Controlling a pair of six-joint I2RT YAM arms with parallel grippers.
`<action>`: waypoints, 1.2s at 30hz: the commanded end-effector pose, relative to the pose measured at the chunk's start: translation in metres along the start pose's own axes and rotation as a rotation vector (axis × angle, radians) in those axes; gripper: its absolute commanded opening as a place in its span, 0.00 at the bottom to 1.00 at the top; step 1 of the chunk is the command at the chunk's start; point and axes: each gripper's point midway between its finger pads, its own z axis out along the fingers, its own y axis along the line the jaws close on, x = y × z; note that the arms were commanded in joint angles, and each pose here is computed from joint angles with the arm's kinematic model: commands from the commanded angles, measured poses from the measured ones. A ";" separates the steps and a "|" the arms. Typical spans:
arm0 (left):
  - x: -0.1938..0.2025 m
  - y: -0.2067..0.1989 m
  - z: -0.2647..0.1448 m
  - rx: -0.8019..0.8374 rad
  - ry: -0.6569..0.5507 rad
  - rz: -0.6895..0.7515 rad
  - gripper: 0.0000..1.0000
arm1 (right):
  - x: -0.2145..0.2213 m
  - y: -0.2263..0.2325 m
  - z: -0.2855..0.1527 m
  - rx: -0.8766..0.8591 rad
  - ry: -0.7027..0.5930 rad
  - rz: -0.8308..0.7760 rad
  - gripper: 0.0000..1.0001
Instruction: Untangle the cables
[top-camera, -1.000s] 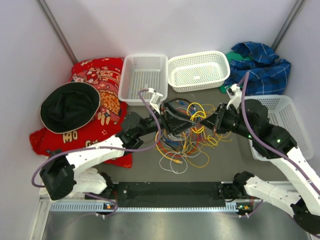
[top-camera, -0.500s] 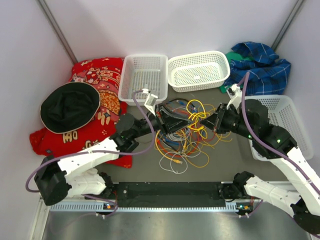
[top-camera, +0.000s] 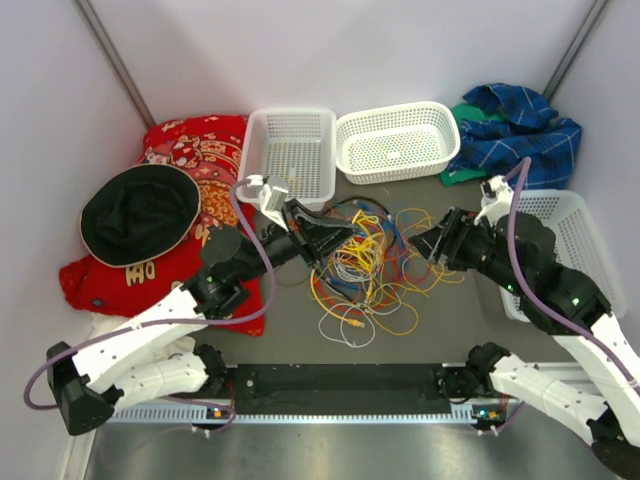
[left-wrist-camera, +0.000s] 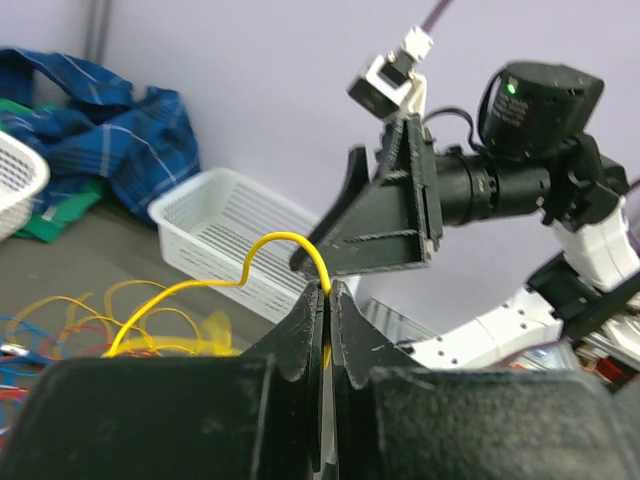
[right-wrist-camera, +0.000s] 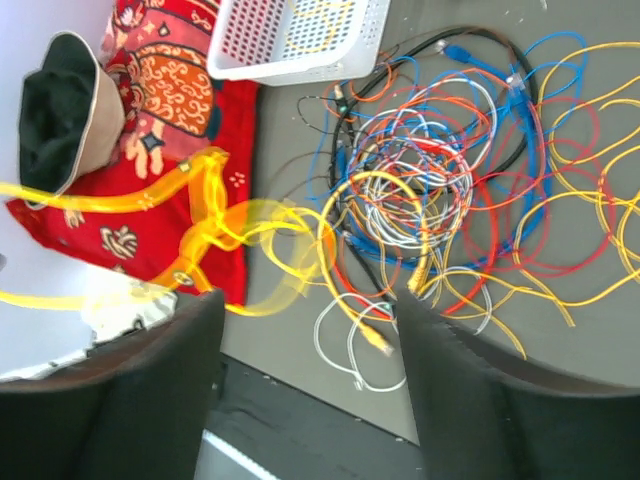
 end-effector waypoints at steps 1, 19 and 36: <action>-0.045 -0.004 -0.002 -0.076 -0.074 0.113 0.00 | -0.008 -0.001 -0.003 -0.006 -0.060 -0.003 0.78; -0.061 -0.043 0.028 0.082 0.017 0.048 0.00 | -0.051 0.063 0.033 -0.256 -0.201 -0.079 0.95; -0.070 -0.053 0.027 0.103 0.013 0.032 0.00 | -0.024 0.058 0.077 -0.335 -0.215 -0.041 0.89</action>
